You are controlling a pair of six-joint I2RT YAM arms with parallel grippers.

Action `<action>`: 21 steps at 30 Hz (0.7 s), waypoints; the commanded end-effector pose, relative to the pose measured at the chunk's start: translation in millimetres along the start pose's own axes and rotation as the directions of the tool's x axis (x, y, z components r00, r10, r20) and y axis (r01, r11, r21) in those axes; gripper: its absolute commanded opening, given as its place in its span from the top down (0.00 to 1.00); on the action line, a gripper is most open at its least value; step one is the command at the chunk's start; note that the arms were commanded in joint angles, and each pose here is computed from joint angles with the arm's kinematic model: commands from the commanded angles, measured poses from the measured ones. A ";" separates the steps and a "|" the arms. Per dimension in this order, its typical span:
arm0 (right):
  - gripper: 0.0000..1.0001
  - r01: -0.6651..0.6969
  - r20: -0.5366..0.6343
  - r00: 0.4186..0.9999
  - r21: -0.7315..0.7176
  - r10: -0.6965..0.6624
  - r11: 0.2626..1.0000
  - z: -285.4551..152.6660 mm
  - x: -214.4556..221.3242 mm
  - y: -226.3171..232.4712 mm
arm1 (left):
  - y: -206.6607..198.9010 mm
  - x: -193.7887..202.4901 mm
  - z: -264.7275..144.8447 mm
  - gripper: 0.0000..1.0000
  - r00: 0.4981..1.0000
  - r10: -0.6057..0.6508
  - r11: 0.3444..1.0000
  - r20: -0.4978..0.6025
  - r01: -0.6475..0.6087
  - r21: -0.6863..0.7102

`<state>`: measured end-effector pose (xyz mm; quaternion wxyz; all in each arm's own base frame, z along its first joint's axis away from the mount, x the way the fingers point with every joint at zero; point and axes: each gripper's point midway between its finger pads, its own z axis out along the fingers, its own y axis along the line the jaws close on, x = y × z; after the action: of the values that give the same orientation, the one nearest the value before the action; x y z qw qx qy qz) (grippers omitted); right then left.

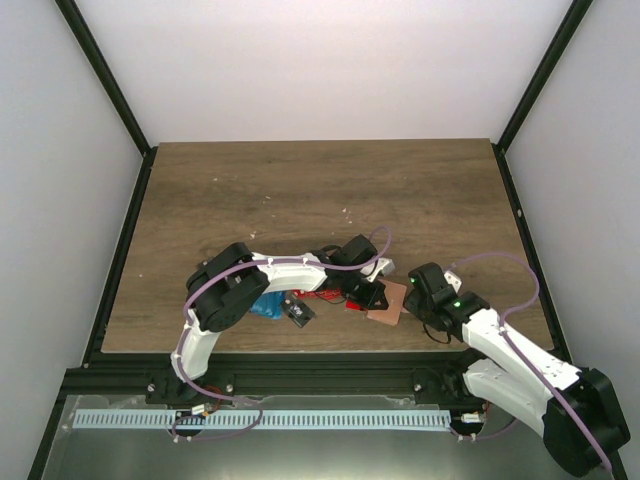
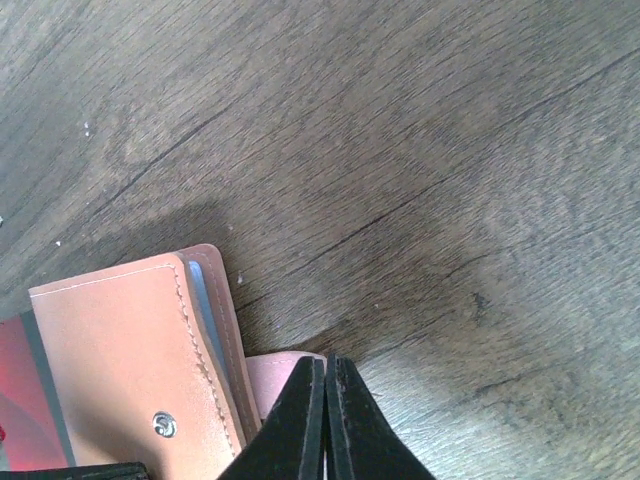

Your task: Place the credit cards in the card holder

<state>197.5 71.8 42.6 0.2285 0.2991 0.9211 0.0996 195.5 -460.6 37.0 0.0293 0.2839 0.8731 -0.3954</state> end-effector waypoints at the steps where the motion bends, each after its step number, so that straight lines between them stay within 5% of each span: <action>1: 0.99 0.011 0.012 1.000 -0.044 -0.010 0.999 -4.3 -6.2 11.4 | 11.9 7.5 9.8 0.96 0.999 -0.010 0.999 -0.033 0.009 -0.032; 21: 0.99 0.194 -0.058 0.975 -0.253 -0.215 0.948 -7.0 0.8 72.2 | 13.2 6.6 13.9 0.96 0.999 -0.004 1.000 -0.045 0.003 -0.029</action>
<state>215.2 114.7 51.2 0.2149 0.1895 0.9435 0.1668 196.0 -463.3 36.2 0.0272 0.2888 0.8712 -0.3961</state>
